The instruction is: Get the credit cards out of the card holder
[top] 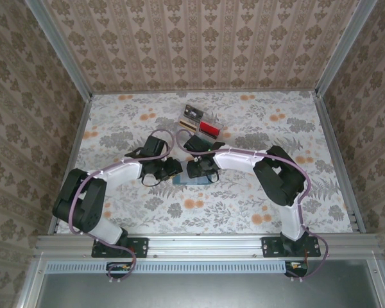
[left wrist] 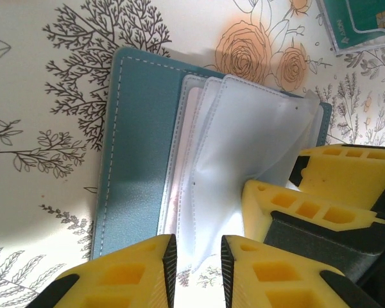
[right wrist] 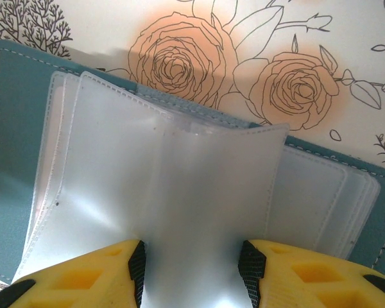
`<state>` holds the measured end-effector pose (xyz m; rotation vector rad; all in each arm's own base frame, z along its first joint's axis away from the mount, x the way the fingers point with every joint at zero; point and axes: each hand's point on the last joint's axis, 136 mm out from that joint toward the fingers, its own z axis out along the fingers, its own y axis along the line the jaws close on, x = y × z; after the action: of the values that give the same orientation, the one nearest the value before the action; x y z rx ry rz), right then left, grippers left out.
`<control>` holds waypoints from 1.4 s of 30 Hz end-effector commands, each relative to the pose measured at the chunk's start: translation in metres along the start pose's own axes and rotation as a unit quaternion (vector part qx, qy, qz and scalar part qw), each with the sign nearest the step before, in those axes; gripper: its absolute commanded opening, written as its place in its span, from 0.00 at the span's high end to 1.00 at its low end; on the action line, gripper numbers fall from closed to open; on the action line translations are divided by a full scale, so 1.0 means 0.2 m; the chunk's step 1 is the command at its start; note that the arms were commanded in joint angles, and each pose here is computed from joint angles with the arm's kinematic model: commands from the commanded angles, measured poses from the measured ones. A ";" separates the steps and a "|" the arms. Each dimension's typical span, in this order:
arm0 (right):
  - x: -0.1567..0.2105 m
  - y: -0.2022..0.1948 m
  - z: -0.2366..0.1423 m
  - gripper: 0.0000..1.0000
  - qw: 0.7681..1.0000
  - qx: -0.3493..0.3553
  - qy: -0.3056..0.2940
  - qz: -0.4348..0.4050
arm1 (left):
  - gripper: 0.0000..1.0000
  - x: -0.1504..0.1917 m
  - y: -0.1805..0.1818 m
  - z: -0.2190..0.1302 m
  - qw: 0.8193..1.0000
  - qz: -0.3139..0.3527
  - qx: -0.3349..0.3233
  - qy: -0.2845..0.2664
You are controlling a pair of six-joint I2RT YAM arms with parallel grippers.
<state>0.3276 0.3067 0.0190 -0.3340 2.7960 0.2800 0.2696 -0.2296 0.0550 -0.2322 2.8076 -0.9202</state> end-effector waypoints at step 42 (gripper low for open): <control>0.36 -0.29 0.21 0.52 0.988 0.102 0.120 0.003 | 0.71 0.07 -0.04 0.13 0.998 0.027 0.000 0.051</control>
<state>0.3274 0.3065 0.0189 -0.3342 2.7970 0.2791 0.2610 -0.2429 0.0316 -0.1790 2.9011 -0.9090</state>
